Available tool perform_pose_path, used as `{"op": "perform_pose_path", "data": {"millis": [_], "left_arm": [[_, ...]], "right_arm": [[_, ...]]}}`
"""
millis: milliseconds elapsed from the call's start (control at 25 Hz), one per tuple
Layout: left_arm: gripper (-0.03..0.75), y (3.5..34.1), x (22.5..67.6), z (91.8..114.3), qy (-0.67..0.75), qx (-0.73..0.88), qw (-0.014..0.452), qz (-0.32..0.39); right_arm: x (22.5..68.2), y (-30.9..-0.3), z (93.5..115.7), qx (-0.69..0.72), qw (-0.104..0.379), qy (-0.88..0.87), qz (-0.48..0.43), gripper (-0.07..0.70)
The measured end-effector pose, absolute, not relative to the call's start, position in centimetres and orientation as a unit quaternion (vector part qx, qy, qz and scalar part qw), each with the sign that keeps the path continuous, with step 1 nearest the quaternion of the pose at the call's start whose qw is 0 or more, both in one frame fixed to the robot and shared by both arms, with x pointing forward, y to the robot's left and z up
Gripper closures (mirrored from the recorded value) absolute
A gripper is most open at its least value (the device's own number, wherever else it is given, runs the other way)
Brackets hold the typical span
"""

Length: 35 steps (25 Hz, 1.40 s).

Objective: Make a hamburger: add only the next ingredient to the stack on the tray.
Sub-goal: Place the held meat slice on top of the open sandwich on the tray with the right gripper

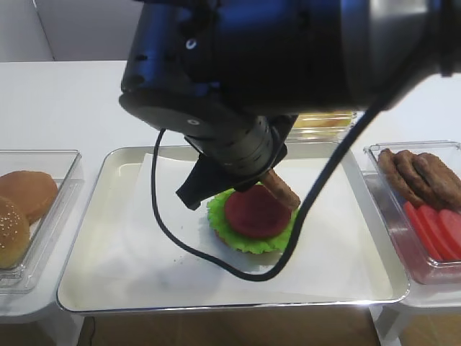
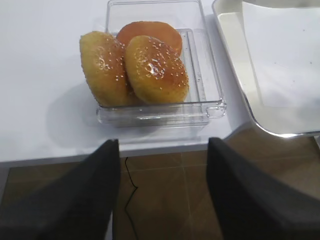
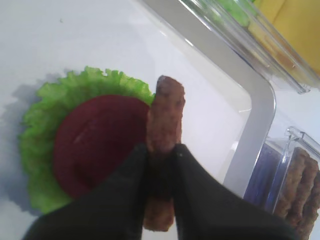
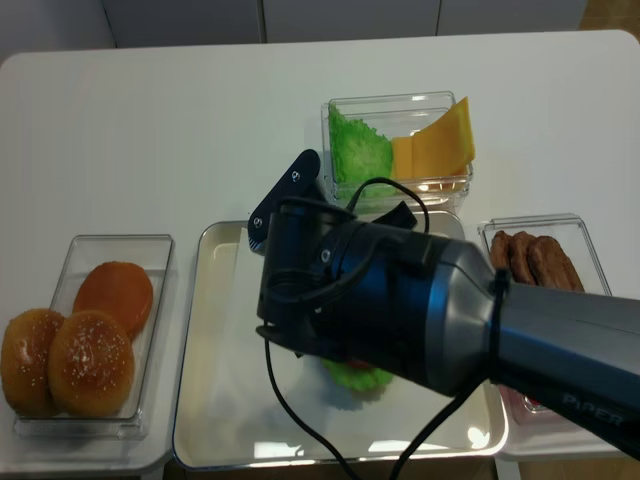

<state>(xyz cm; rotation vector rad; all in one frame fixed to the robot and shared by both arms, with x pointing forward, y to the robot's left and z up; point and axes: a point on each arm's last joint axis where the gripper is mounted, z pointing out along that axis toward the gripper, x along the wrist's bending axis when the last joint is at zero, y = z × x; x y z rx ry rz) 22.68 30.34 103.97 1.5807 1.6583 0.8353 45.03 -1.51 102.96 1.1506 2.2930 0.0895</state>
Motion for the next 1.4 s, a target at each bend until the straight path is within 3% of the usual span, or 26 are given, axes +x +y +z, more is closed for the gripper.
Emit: {"op": "perform_pose_path", "data": {"millis": [1400], "left_arm": [[0.307,30.3,22.7,104.0,0.638,0.609,0.344,0.322]], "right_arm": [[44.0,-0.5,102.8,0.397,0.298,0.867,0.040,0.506]]}}
